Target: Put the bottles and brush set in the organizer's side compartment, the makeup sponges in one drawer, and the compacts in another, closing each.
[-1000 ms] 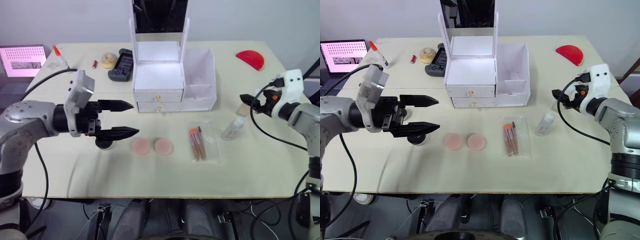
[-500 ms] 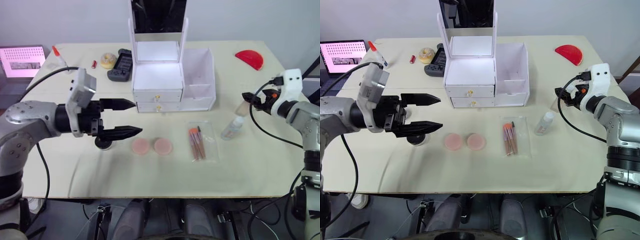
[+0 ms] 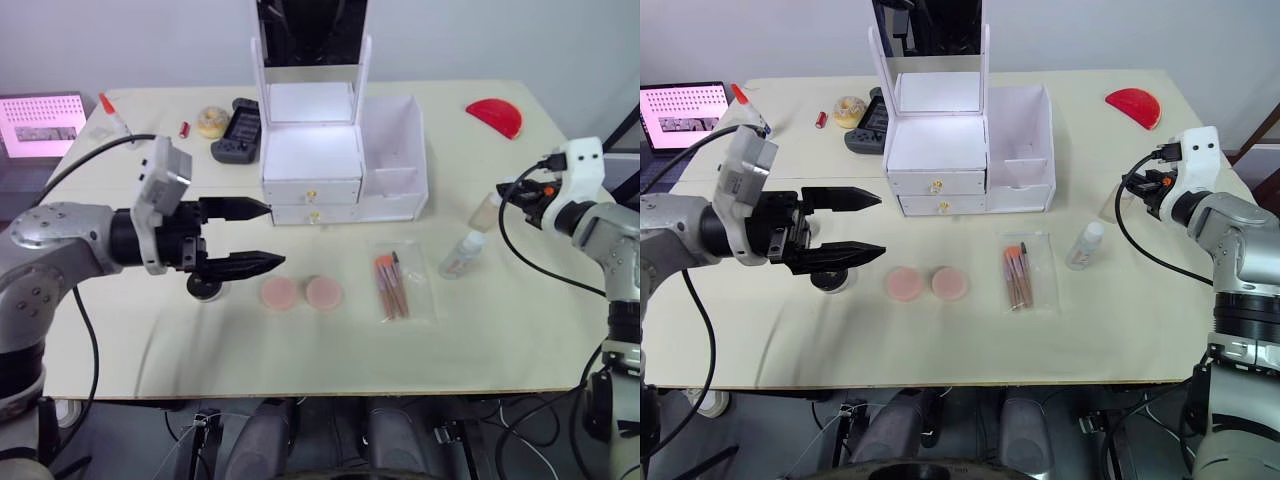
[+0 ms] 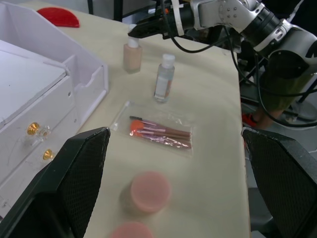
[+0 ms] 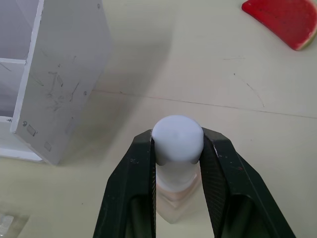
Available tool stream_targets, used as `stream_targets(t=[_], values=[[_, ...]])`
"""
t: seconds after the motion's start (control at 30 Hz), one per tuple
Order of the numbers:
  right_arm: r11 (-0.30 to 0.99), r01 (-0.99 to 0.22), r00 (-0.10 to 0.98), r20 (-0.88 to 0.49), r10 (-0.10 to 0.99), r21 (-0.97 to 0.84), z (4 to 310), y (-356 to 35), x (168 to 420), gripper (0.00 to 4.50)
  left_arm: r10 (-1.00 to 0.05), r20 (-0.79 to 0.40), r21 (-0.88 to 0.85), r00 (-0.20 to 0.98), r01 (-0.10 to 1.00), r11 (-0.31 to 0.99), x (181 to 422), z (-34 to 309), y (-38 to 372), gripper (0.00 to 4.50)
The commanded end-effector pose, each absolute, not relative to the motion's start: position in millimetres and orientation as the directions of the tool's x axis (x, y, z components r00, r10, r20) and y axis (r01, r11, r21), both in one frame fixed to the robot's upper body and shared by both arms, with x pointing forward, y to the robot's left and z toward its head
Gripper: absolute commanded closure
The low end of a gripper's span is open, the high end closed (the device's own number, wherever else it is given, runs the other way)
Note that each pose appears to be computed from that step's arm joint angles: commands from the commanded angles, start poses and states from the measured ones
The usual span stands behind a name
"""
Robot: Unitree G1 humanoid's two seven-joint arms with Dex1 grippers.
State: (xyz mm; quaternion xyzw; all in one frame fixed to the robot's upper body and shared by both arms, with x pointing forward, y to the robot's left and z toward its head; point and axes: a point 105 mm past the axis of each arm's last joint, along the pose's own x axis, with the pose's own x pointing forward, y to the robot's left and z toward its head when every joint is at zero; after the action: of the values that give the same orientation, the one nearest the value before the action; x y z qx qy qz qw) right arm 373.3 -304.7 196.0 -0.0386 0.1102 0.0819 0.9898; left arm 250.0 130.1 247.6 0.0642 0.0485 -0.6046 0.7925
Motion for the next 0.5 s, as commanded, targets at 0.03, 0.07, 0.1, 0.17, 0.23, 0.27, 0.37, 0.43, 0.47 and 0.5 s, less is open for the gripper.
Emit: stream_targets(t=[0.03,0.07,0.1,0.17,0.23,0.27,0.37,0.43,0.47,0.5], values=[[0.975,-0.2,0.974,-0.133,0.186,-0.101,223.9,-296.8,373.0,3.78,-0.954,-0.151,0.081,0.258,0.965,0.249,245.5,254.7,129.4,0.0],[0.97,-0.216,0.972,-0.118,0.203,-0.109,229.9,-292.8,372.8,3.78,-0.954,-0.151,0.08,0.258,0.965,0.249,245.7,254.4,129.4,0.0],[0.964,-0.236,0.969,-0.106,0.224,-0.118,235.9,-288.1,372.3,3.78,-0.954,-0.15,0.079,0.259,0.965,0.25,246.0,254.3,129.6,0.0],[0.945,-0.295,0.955,-0.079,0.286,-0.14,254.2,-274.0,369.9,3.78,-0.953,-0.151,0.078,0.263,0.964,0.253,247.0,254.1,130.6,0.0],[0.921,-0.355,0.935,-0.055,0.351,-0.157,275.1,-258.8,366.2,3.78,-0.952,-0.151,0.077,0.265,0.964,0.256,247.9,253.9,131.7,0.0],[0.909,-0.384,0.923,-0.046,0.381,-0.163,284.7,-251.8,364.1,3.78,-0.952,-0.153,0.076,0.267,0.963,0.258,248.3,253.6,132.1,0.0],[0.861,-0.484,0.873,-0.023,0.487,-0.154,313.7,-223.3,358.5,3.78,-0.951,-0.152,0.076,0.27,0.962,0.261,249.8,253.4,132.6,0.0],[0.844,-0.518,0.853,-0.014,0.521,-0.141,324.8,-210.2,358.6,3.78,-0.951,-0.149,0.077,0.272,0.962,0.263,251.0,253.9,132.3,0.0],[0.841,-0.523,0.85,-0.013,0.526,-0.137,327.7,-207.0,359.3,3.78,-0.951,-0.148,0.077,0.273,0.961,0.264,251.4,254.1,132.1,0.0],[0.837,-0.531,0.845,-0.009,0.535,-0.133,331.3,-202.9,360.1,3.78,-0.951,-0.146,0.078,0.274,0.961,0.265,251.6,254.3,131.8,0.0]])
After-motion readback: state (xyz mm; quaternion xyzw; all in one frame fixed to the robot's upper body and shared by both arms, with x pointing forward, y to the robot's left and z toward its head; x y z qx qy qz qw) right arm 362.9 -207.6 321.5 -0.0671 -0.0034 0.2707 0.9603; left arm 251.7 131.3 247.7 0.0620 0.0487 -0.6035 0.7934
